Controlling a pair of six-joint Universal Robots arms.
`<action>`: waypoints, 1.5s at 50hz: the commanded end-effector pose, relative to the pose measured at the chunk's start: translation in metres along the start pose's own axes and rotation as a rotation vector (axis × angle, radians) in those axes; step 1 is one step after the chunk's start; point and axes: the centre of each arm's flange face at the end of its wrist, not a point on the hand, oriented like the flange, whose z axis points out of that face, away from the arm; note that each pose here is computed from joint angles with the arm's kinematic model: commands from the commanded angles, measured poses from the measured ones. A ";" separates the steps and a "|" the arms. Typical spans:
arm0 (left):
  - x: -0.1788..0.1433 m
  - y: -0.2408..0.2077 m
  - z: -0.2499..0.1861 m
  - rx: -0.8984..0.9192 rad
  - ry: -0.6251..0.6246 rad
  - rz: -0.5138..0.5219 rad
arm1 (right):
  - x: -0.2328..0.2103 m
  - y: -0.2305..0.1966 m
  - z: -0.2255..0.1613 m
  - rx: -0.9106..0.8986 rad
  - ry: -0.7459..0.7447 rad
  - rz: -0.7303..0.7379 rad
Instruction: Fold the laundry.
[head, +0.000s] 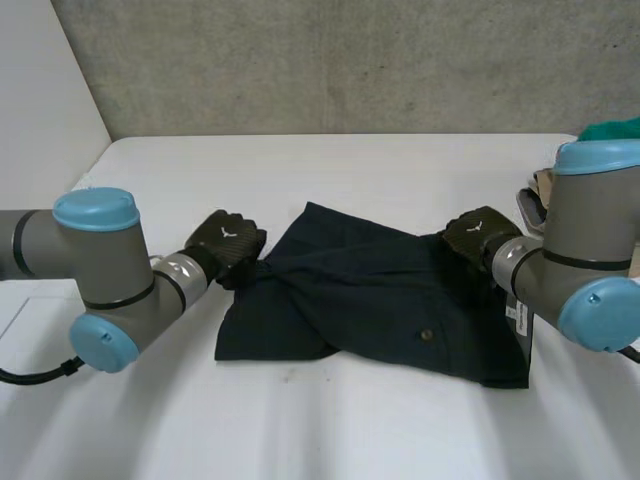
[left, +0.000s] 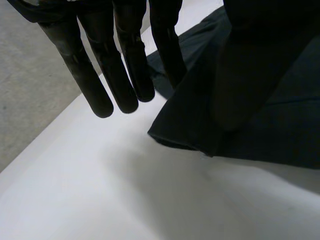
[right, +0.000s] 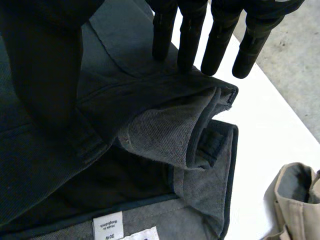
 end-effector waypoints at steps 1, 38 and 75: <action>0.009 0.002 0.004 0.012 0.041 -0.003 | -0.002 0.005 0.007 -0.015 -0.004 -0.011; -0.149 -0.261 -0.063 1.068 -0.747 0.046 | 0.160 -0.216 -0.061 1.248 0.807 0.050; 0.009 -0.056 -0.064 0.176 -0.213 -0.080 | 0.007 -0.012 0.021 0.153 0.043 0.158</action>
